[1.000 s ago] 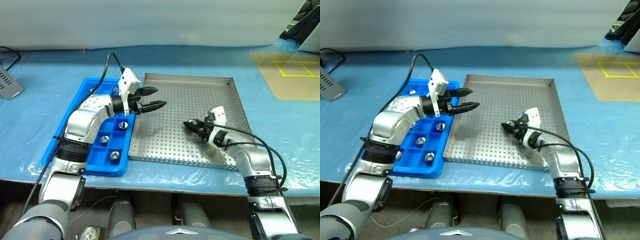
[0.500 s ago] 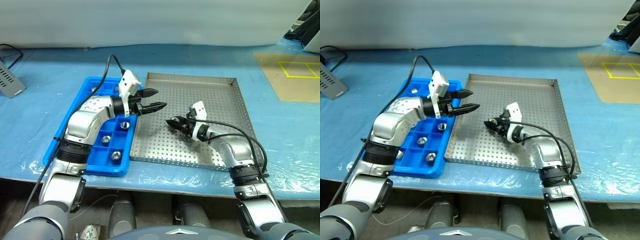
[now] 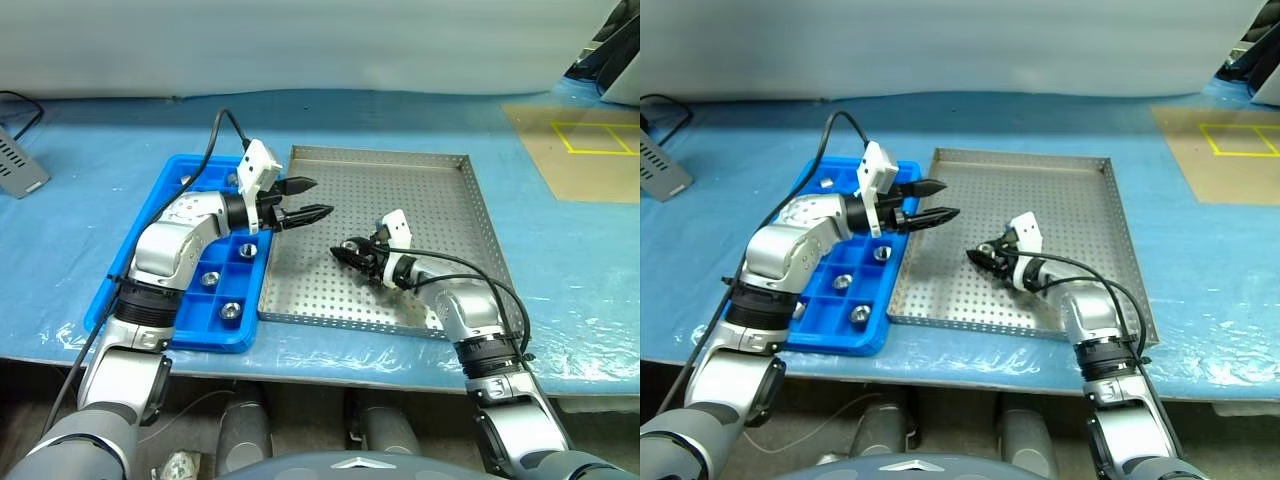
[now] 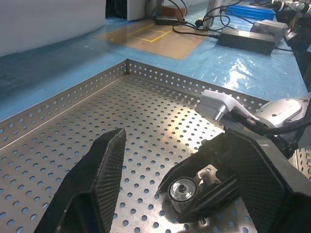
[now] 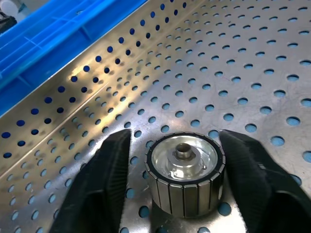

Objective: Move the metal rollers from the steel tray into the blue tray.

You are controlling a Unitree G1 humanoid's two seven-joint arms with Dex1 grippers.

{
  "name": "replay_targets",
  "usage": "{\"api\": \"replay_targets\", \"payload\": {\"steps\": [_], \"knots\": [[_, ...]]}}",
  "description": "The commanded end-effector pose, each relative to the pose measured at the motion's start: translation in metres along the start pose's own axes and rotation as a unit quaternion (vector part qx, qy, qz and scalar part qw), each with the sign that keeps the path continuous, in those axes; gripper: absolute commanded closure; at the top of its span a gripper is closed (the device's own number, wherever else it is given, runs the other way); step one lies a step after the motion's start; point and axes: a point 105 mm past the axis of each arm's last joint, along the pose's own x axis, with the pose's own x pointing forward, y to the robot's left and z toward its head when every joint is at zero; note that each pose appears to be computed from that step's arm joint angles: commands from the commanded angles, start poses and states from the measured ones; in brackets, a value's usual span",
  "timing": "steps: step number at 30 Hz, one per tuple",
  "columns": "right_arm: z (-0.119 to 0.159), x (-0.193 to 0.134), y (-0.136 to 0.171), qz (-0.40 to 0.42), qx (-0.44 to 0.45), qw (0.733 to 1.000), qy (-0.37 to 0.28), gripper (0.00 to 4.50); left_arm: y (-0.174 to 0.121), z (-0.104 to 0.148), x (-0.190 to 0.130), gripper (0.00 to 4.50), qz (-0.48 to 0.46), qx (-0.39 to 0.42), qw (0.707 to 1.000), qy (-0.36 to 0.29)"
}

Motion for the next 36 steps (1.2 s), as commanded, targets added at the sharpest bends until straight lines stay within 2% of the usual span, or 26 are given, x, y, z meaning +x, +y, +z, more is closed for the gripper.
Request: {"api": "replay_targets", "payload": {"steps": [1,3,6,10,13,21,28,32,34,36], "knots": [[0.033,-0.009,0.015,0.039,0.019,0.997,-0.058,1.20,-0.004,0.011,0.001,1.07,-0.010,0.021,1.000,-0.015],[0.048,-0.023,0.021,0.077,0.055,0.992,-0.089,1.20,-0.005,0.009,0.000,1.07,-0.017,0.019,1.000,-0.012],[0.058,-0.043,0.015,0.088,0.073,0.989,-0.098,1.20,-0.014,0.003,-0.003,1.07,-0.050,0.021,0.998,-0.009],[0.065,-0.071,-0.001,0.066,0.070,0.990,-0.099,1.20,-0.015,-0.024,-0.001,1.07,-0.064,0.040,0.996,0.038],[0.069,-0.085,-0.018,0.023,0.071,0.990,-0.116,1.20,-0.016,-0.039,0.015,1.07,-0.074,0.067,0.993,0.064],[0.058,-0.081,-0.019,-0.012,0.075,0.989,-0.124,1.20,-0.022,-0.051,0.064,1.07,-0.092,0.072,0.991,0.060],[0.046,-0.082,-0.018,-0.025,0.077,0.990,-0.114,1.20,-0.016,-0.056,0.064,1.07,-0.099,0.082,0.989,0.071],[0.037,-0.076,-0.004,0.001,0.068,0.993,-0.093,1.20,-0.001,-0.031,0.048,1.07,-0.081,0.060,0.994,0.032],[0.028,-0.068,0.004,0.015,0.058,0.996,-0.072,1.20,0.004,0.006,0.028,1.07,-0.083,0.043,0.995,-0.035],[0.020,-0.059,0.009,0.022,0.045,0.997,-0.054,1.20,0.005,0.030,0.006,1.07,-0.073,0.051,0.994,-0.067]]}}
